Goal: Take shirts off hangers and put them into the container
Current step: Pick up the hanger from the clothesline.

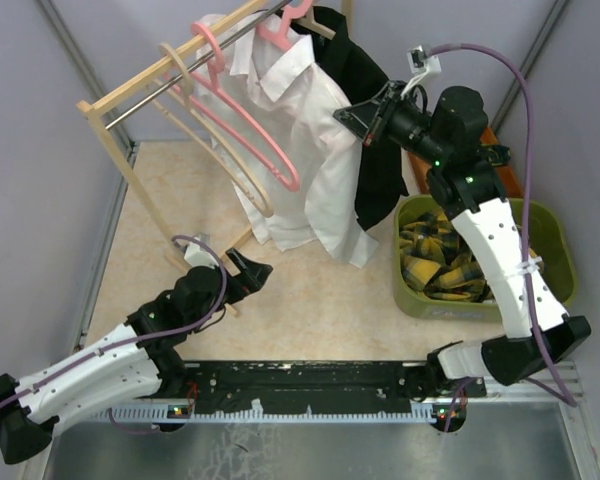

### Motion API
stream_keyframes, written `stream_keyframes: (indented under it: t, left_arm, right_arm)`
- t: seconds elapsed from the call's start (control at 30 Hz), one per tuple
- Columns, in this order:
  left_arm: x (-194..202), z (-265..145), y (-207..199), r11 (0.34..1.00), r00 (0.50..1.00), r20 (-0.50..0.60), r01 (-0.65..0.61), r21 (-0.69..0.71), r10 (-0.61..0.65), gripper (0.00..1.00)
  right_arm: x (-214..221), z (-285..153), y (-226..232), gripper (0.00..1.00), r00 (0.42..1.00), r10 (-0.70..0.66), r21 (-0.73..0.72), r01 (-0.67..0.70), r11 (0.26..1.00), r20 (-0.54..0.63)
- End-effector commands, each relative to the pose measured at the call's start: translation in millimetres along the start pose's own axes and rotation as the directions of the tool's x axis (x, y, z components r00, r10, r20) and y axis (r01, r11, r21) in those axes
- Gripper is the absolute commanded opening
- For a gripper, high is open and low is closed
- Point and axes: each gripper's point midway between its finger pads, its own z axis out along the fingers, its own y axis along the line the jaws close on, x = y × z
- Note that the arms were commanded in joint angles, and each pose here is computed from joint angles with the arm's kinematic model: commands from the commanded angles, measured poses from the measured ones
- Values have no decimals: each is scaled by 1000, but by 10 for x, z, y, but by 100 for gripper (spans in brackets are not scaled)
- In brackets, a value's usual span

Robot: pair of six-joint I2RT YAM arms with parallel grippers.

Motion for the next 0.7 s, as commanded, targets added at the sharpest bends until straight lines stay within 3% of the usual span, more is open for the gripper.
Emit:
stream_keyframes:
  t: [0.0,0.3,0.5,0.67]
  left_arm:
    - [-140,-40,-173,999,999,31,15,39,-16,99]
    - [-149,-33,-165,999,999,37,14,36,-15,99]
    - [-156,-27,-180,999,999,40,13,39,-15,99]
    - [-153,-24,-207,999,999,39,11,52,-13,99]
  right_arm:
    - [-419,-361,458,0,984,-97,-77,109,991,147]
    - [-112,-581,307,0,992,-102,0,102,995,68]
    - [319,-784,27,0,997,-70,114,73,991,-33]
    - [810,-999,-81,0,983,-51,125,74,989,-175]
